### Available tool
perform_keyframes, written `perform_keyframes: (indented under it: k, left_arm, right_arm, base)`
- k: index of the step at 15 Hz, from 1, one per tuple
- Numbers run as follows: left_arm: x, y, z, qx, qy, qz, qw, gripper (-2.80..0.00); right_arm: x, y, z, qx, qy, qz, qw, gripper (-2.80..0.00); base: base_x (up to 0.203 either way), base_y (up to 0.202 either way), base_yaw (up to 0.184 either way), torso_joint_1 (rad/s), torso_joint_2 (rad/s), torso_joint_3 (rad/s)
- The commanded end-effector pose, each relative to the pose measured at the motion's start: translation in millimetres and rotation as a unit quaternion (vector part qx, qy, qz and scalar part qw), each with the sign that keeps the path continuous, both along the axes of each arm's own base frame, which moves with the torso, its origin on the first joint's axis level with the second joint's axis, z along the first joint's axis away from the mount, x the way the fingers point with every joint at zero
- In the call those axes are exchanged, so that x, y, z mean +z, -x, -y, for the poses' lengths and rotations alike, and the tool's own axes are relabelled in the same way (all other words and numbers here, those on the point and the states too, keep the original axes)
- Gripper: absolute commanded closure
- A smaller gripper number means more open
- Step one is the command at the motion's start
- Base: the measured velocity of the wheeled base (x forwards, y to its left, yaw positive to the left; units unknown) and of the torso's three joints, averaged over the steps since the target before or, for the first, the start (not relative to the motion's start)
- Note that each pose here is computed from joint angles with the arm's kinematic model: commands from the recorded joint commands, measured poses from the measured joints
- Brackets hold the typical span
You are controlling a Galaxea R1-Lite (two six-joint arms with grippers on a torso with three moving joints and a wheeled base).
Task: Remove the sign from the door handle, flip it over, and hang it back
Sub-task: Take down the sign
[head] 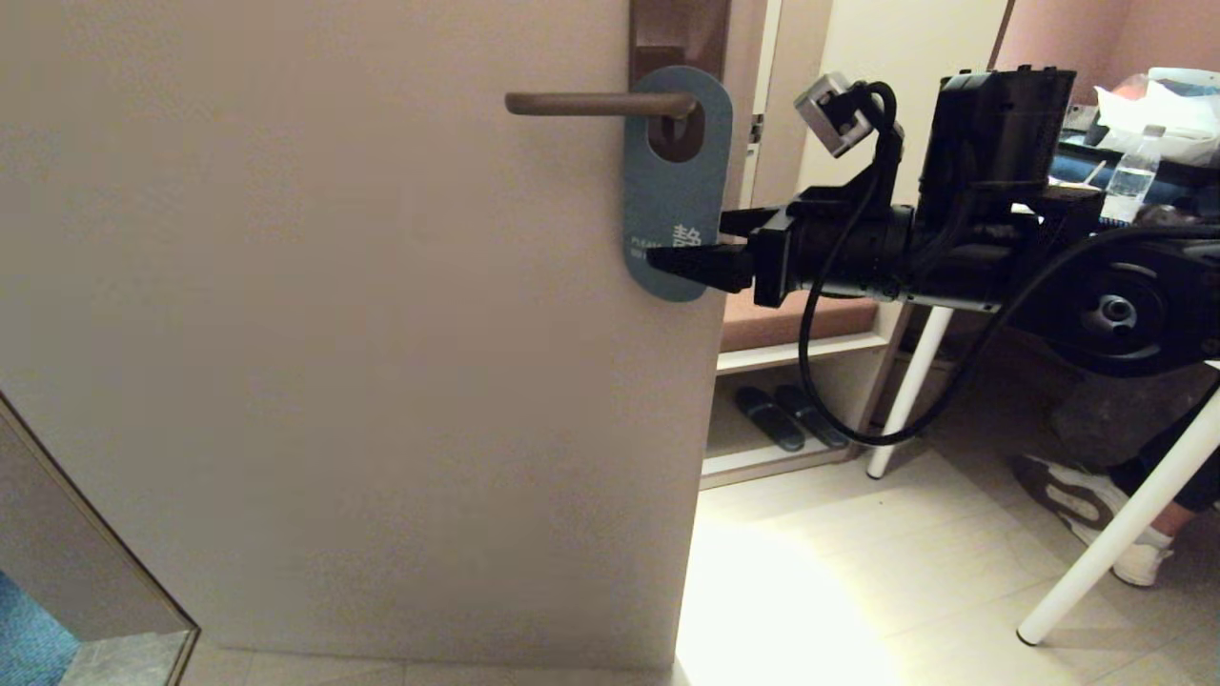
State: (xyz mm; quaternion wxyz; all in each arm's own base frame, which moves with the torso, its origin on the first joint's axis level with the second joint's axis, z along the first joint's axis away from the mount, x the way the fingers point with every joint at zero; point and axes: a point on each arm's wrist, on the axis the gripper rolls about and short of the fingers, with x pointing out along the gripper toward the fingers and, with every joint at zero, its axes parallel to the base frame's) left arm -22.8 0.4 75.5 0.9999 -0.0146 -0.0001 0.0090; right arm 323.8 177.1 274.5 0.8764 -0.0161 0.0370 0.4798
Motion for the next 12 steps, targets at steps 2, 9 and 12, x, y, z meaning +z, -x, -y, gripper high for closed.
perform_keyframes:
  k: [2,9,12]
  left_arm:
    - [0.0,0.0,0.0,0.000,0.000,0.000,1.0000,0.00]
    - [0.0,0.0,0.0,0.000,0.000,0.000,1.0000,0.00]
    - [0.0,0.0,0.0,0.000,0.000,0.000,1.0000,0.00]
  right_arm:
    - [1.7,-5.5,-7.3,-0.002,-0.004,0.006,1.000,-2.80]
    - [1.6,-11.0,-13.0,-0.002,-0.006,0.010,1.000,-2.80]
    - [2.4,-14.5,-14.8,-0.002,-0.013,0.024,1.000,-2.80]
  base:
    - [0.000,0.000,0.000,0.000,0.00,0.000]
    - [0.000,0.000,0.000,0.000,0.00,0.000]
    - [0.000,0.000,0.000,0.000,0.00,0.000]
